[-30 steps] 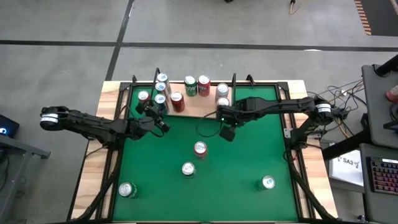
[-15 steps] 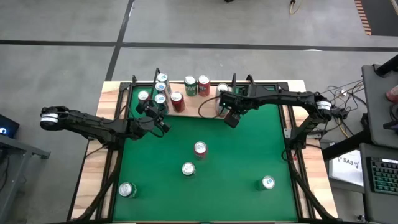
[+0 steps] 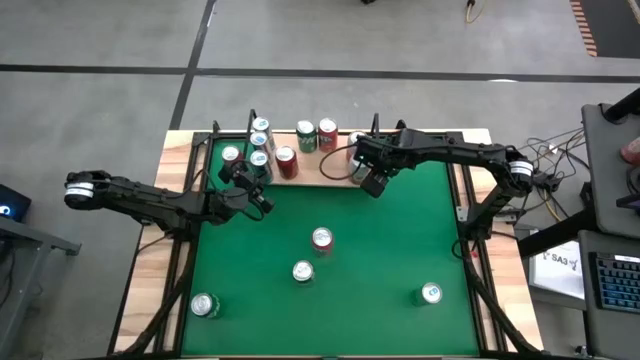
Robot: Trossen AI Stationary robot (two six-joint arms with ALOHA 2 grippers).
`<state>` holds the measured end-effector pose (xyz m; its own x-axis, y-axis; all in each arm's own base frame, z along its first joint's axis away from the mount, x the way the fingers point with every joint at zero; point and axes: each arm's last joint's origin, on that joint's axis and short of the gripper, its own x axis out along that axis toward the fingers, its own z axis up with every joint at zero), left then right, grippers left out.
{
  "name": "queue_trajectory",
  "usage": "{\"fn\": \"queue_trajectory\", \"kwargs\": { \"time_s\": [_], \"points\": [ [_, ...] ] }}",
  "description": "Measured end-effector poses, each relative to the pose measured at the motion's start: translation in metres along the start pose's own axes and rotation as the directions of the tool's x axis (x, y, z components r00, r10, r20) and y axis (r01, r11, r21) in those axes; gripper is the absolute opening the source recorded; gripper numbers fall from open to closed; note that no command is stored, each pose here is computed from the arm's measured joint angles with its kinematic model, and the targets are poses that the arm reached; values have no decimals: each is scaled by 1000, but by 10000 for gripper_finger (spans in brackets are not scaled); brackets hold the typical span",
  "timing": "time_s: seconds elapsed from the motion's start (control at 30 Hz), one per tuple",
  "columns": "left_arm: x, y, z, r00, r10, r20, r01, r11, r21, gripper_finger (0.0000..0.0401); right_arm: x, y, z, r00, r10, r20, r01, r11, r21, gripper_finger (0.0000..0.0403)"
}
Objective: Pick and place cans onto a shelf
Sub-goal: Adjust the shelf, then adjust the blue silver soda can
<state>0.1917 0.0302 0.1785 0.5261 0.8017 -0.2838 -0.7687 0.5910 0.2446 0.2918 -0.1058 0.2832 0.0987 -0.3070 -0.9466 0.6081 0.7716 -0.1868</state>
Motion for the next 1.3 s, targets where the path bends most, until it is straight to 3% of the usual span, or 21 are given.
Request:
{"fn": "queue_trajectory", "kwargs": {
  "time_s": [0.27,0.57,0.73,0.87,1.0,1.13,1.23,1.3],
  "points": [
    [0,0,0,1000,0,0,0,1000,6,0,0,-1,0,1000,6,-2,-6,1000,5,169],
    [-12,-8,10,996,-84,31,82,995,48,0,-13,22,-9,994,112,10,-112,994,-20,168],
    [-32,-11,46,942,-335,-2,333,936,116,0,-22,34,-13,988,144,57,-141,988,-57,168],
    [-48,7,92,902,-417,-110,430,892,139,0,-28,37,-14,982,164,89,-157,984,-80,168],
    [-55,36,134,907,-355,-227,395,904,163,0,-30,37,-15,981,167,97,-158,983,-95,168],
    [-49,65,157,908,-250,-337,335,915,224,0,-30,37,-15,981,168,96,-158,983,-98,168],
    [-33,78,161,874,-266,-407,379,896,231,0,-31,38,-15,981,167,97,-155,981,-117,168],
    [-19,82,159,830,-335,-446,458,865,203,0,-31,38,-15,980,170,104,-157,979,-128,168]
  ]
}}
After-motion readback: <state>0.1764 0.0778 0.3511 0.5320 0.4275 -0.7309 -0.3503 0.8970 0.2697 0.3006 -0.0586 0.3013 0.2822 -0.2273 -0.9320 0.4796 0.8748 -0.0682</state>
